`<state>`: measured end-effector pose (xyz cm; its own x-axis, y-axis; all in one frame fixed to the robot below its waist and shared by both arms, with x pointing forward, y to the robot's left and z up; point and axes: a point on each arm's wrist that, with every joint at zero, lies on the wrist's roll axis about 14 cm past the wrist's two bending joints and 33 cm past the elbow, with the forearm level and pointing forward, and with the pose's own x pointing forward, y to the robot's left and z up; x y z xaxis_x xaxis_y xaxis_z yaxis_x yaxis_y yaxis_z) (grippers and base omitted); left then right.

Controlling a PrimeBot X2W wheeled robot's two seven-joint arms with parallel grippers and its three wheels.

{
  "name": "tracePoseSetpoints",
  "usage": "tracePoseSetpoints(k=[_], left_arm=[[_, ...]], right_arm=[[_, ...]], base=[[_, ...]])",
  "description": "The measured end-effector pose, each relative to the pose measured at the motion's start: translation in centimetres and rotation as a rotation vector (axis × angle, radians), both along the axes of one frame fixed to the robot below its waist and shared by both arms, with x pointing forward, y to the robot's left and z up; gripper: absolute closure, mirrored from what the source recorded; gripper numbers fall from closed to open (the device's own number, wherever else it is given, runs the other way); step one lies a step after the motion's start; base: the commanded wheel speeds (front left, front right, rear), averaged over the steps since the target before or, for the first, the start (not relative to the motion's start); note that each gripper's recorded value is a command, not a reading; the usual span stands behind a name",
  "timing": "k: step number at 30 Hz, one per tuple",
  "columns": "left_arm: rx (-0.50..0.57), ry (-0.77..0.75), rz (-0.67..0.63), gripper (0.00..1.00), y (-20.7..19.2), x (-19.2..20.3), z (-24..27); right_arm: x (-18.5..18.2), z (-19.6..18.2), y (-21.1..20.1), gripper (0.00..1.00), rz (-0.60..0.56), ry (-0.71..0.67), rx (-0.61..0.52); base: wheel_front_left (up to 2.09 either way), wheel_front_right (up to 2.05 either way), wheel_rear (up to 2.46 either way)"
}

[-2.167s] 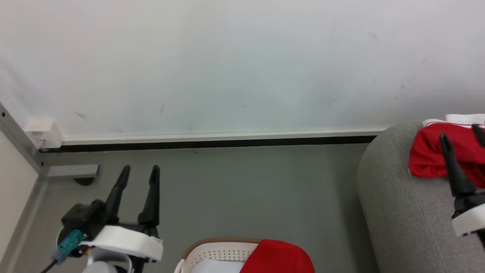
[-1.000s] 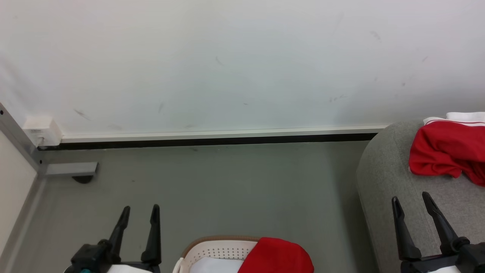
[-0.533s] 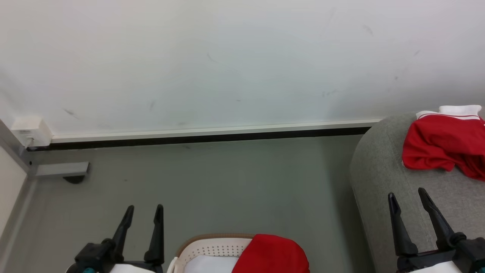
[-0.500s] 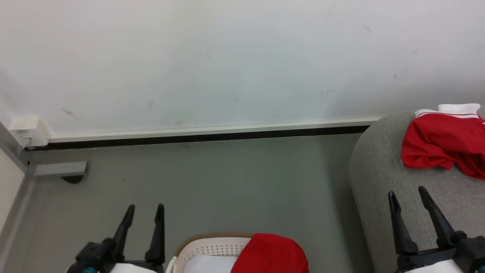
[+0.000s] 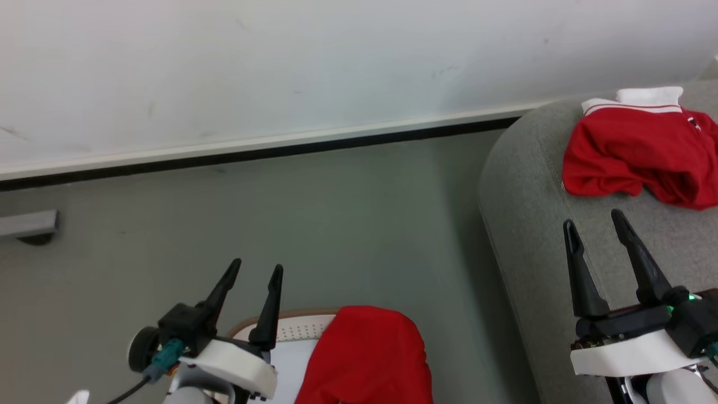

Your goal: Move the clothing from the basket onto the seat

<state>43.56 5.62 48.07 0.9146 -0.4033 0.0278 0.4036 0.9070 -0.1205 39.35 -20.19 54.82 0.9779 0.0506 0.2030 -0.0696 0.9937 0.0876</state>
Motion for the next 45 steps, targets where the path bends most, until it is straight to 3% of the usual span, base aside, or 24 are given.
tracePoseSetpoints(k=[9, 19, 34, 45], left_arm=[[0.102, 0.224, -0.221, 0.0, -6.1, 3.0, -9.4], [0.219, 0.506, -0.415, 0.0, -9.5, 1.2, -20.6], [0.444, 0.937, -0.602, 0.0, -8.6, -4.8, -35.4], [0.57, 1.117, -0.701, 0.0, -8.1, -6.9, -40.1]], right_arm=[[3.2, -0.7, -3.1, 0.0, -0.104, 0.007, -0.012], [5.8, -2.5, -6.2, 0.0, -0.194, 0.04, -0.057], [8.7, -8.3, -7.7, 0.0, -0.219, 0.162, -0.149], [8.6, -11.2, -9.0, 0.0, -0.25, 0.24, -0.157]], base=[[0.0, 0.0, 0.0], [0.0, 0.0, 0.0], [0.0, 0.0, 0.0], [0.0, 0.0, 0.0]])
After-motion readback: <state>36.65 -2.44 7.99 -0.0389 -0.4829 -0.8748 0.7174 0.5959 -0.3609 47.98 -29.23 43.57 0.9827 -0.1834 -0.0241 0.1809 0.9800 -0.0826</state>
